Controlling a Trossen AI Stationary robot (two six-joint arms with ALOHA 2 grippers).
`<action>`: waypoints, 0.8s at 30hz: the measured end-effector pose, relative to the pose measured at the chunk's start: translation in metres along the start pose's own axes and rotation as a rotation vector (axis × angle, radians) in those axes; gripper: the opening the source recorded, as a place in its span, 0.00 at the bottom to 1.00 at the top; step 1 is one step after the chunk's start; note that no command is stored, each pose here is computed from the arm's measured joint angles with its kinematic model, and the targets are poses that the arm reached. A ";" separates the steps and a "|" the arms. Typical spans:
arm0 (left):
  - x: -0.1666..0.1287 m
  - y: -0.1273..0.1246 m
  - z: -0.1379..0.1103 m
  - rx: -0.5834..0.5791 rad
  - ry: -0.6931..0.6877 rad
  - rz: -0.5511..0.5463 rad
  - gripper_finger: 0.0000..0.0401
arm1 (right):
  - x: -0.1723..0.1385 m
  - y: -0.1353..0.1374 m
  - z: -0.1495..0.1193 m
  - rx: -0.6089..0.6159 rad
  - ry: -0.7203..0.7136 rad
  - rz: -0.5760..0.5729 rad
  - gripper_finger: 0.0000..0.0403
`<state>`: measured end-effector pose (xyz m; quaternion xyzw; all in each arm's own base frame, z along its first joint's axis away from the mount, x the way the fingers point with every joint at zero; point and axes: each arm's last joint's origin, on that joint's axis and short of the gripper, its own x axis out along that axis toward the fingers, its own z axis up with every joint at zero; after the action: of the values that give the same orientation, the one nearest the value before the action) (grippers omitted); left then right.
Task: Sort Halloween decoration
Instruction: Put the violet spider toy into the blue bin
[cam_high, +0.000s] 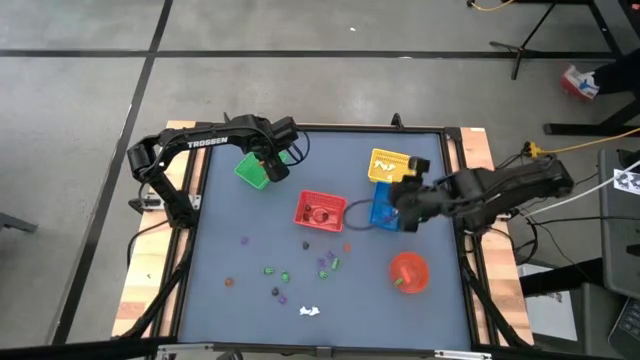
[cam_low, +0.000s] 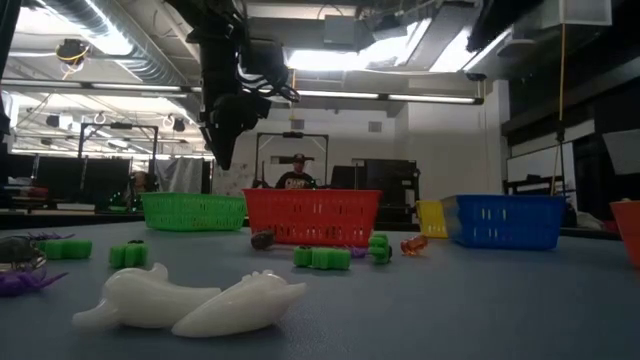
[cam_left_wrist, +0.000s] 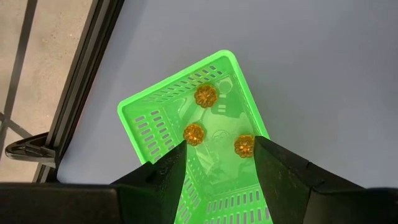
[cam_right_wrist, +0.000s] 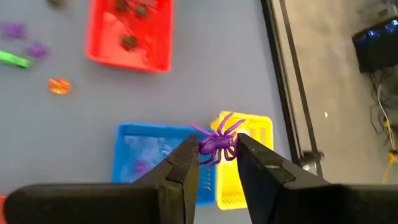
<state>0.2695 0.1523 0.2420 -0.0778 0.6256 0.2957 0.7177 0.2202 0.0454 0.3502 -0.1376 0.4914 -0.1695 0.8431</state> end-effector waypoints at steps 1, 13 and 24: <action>0.000 0.000 0.000 0.000 0.001 0.000 0.43 | 0.002 -0.003 -0.005 0.015 -0.002 -0.002 0.25; 0.000 0.000 0.002 -0.006 -0.019 -0.001 0.43 | 0.031 -0.003 -0.058 0.043 -0.106 0.104 0.25; 0.000 0.000 0.007 -0.019 -0.070 -0.002 0.43 | 0.092 0.027 -0.092 0.035 -0.126 0.063 0.25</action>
<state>0.2754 0.1556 0.2437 -0.0747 0.5974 0.3035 0.7385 0.1855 0.0255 0.2233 -0.1178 0.4385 -0.1426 0.8795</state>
